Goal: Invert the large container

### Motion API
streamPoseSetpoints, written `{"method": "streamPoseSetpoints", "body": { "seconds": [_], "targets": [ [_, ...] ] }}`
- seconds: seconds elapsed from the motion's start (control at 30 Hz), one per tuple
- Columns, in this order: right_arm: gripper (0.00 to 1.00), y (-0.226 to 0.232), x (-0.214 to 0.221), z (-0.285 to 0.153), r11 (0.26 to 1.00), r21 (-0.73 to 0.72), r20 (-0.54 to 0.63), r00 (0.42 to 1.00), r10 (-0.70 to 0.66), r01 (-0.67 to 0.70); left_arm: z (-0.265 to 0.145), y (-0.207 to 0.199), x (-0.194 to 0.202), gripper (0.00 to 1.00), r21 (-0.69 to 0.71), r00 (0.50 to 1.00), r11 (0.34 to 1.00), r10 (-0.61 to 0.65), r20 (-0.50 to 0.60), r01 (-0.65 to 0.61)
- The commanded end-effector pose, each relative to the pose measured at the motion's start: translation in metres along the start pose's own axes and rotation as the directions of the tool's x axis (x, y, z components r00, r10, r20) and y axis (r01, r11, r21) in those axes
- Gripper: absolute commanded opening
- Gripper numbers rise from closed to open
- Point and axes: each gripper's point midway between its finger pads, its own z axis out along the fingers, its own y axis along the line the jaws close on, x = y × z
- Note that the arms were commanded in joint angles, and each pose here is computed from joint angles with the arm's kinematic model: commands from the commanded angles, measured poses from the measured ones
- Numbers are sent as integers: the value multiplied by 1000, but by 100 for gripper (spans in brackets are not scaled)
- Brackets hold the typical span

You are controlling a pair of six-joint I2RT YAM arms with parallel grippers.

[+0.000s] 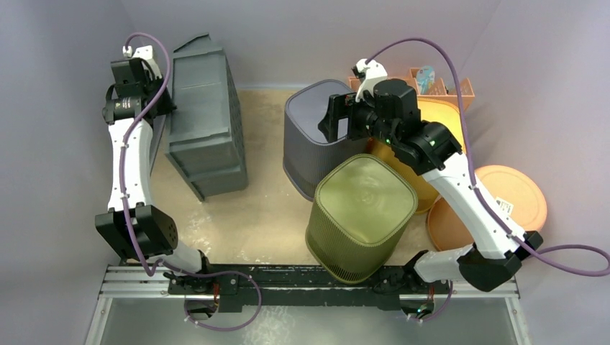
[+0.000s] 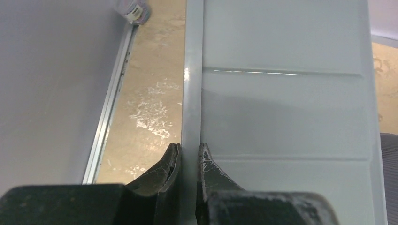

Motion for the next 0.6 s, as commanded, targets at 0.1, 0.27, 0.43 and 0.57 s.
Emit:
{"method": "streamPoseSetpoints", "body": {
  "seconds": [0.1, 0.27, 0.43, 0.57],
  "targets": [
    [100, -4, -14, -13, 1000, 10, 95, 995, 28, -29, 3, -71, 27, 0, 307, 996, 951, -13, -92, 41],
    [100, -7, -16, -18, 999, 21, 115, 993, 29, -31, -17, -116, 27, 0, 547, 996, 834, -28, -89, 73],
    [100, -9, -15, -17, 999, 31, 112, 993, 28, -31, -44, -130, 10, 0, 706, 991, 697, -116, -60, 124],
    [100, -9, -13, -17, 999, 30, 106, 994, 27, -31, -44, -117, -12, 0, 762, 937, 578, -331, -111, 294]
  ]
}}
